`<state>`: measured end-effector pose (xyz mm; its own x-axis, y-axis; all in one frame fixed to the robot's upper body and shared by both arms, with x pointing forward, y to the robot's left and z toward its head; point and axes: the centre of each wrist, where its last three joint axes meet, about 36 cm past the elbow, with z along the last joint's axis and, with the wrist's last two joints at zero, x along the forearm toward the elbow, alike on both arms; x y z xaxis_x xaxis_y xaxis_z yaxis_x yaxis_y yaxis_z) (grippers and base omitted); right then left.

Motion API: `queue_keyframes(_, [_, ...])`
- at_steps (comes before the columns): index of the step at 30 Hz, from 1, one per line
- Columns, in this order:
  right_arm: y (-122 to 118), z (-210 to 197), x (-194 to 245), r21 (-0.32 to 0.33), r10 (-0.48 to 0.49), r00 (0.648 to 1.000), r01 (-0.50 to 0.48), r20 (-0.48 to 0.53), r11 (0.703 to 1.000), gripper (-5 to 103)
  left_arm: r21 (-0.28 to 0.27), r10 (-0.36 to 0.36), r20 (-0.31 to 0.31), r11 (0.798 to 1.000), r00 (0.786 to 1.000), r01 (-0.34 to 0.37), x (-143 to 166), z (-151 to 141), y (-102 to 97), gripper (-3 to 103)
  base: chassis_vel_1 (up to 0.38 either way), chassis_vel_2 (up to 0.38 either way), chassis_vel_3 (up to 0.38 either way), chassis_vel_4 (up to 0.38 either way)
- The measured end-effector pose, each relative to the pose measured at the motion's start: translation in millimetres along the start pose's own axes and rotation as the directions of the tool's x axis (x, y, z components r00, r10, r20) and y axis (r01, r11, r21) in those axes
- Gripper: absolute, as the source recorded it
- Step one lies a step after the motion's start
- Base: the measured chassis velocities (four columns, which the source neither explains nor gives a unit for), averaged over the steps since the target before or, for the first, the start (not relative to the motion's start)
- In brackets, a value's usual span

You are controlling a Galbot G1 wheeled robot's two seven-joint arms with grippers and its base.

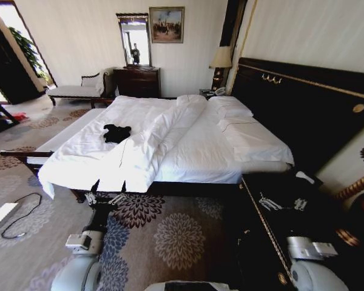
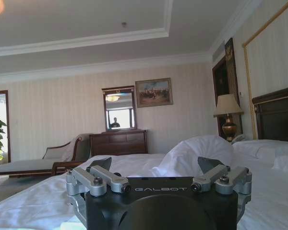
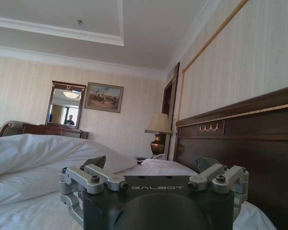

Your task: Fold the clothes on the bed.

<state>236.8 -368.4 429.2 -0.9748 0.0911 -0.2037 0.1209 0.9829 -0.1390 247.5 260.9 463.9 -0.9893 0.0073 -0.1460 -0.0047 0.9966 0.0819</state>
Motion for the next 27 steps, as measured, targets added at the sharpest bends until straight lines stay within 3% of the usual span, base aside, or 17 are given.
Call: queue_keyframes(27, [-1.1, 7.0, -2.1, -0.013, 0.018, 1.000, -0.018, -0.006, 1.000, 100, 0.000, 0.014, -0.010, 1.000, 1.000, -0.014, 1.3, 5.7, -8.0, 100, -0.146, 0.149, 0.151, -0.144])
